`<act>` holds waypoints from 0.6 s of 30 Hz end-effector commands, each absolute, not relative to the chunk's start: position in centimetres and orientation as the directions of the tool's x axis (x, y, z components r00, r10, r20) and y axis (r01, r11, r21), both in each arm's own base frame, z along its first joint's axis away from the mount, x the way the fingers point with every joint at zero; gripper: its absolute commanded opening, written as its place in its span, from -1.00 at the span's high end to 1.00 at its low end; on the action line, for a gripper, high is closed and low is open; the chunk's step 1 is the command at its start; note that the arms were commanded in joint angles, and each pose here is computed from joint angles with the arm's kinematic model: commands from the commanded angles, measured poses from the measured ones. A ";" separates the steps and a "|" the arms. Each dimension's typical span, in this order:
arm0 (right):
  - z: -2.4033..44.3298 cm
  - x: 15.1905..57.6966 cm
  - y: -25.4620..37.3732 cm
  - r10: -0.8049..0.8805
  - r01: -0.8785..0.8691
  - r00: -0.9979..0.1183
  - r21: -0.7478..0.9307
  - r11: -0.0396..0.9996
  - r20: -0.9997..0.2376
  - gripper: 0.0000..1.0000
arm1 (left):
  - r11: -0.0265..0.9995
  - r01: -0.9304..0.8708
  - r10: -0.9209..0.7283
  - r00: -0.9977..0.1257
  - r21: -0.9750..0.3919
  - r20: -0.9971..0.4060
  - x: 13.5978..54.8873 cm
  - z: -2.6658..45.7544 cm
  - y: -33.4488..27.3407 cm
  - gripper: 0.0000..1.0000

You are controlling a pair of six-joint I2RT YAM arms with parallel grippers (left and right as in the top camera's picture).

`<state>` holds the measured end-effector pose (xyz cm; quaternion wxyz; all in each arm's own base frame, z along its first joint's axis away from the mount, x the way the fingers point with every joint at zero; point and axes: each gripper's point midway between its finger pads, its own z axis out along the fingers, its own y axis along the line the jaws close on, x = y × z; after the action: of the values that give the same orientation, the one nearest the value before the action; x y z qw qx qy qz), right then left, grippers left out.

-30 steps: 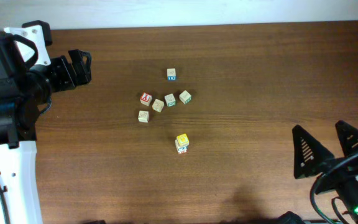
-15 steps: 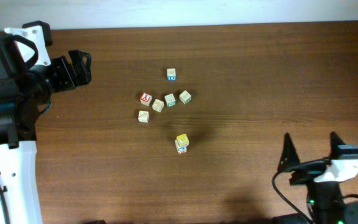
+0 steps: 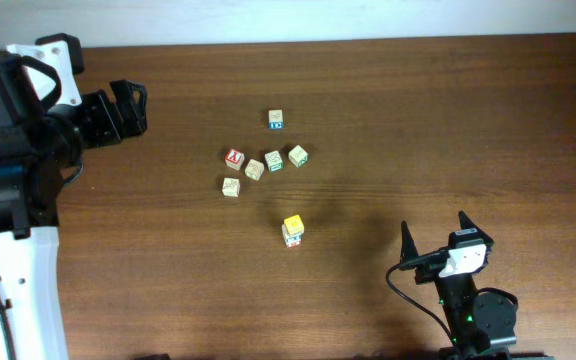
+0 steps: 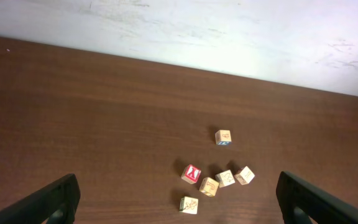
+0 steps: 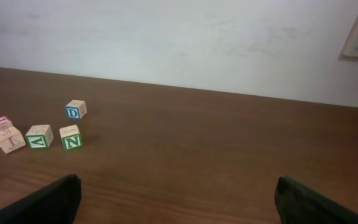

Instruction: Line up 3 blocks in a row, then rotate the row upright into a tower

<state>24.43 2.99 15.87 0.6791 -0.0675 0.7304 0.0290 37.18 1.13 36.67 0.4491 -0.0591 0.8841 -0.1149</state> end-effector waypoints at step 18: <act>15.6 24.5 2.6 -0.058 -0.121 -0.069 -0.050 0.991 -0.996 -0.97 | 0.997 0.059 -0.008 -0.464 -0.040 -0.886 34.3 30.3 1.9 -0.98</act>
<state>24.42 2.98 15.94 0.6802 -0.0672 0.7293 0.0290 36.45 2.01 30.99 0.4760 -0.0248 0.8768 -0.0632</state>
